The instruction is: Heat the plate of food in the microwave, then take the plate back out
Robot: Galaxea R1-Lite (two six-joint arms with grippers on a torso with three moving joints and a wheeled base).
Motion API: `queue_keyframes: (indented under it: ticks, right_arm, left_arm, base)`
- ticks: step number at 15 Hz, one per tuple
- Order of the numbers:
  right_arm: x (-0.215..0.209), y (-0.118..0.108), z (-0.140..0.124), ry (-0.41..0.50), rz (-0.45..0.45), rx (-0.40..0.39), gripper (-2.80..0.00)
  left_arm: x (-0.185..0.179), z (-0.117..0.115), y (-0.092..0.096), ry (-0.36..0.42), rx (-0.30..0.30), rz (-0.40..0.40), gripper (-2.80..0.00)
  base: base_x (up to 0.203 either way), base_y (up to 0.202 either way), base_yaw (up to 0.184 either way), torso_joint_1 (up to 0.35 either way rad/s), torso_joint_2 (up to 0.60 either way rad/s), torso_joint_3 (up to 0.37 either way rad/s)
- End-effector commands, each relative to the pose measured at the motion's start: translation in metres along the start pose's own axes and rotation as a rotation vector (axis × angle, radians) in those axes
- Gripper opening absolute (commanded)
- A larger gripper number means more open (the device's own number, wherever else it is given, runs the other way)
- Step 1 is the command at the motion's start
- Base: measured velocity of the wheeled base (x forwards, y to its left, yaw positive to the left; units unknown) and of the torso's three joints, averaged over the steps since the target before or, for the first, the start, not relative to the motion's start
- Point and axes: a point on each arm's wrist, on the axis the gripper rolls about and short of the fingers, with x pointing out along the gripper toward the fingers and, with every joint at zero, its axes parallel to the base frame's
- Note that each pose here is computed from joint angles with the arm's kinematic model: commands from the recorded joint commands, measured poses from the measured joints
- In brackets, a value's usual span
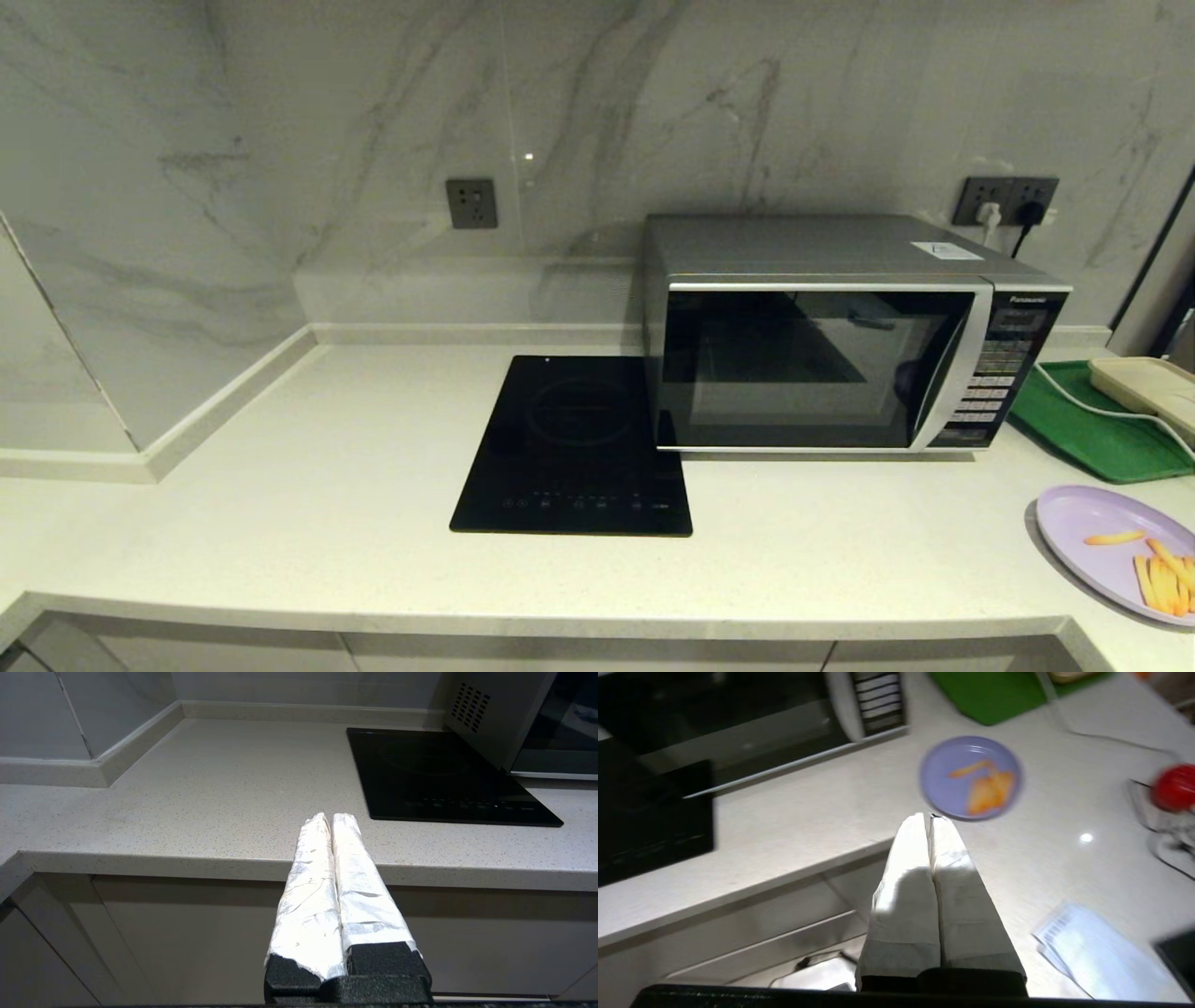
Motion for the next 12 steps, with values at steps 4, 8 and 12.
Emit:
queue_keyframes:
  ticks: [4, 8, 12]
  right_arm:
    - [-0.081, -0.051, -0.096, -0.217, -0.070, 0.044, -2.80]
    - [-0.080, -0.060, -0.153, -0.261, 0.097, -0.010, -2.80]
    - [-0.029, -0.043, -0.179, -0.309, 0.290, -0.088, -2.80]
  left_arm:
    - [0.000, 0.000, 0.000, -0.002, -0.001, 0.001, -2.80]
    - [0.000, 0.000, 0.000, -0.002, -0.001, 0.001, -2.80]
    - [0.000, 0.000, 0.000, -0.001, -0.001, 0.000, -2.80]
  base:
    - [0.000, 0.000, 0.000, 0.000, 0.00, 0.000]
    - [0.000, 0.000, 0.000, 0.000, 0.00, 0.000]
    - [0.000, 0.000, 0.000, 0.000, 0.00, 0.000]
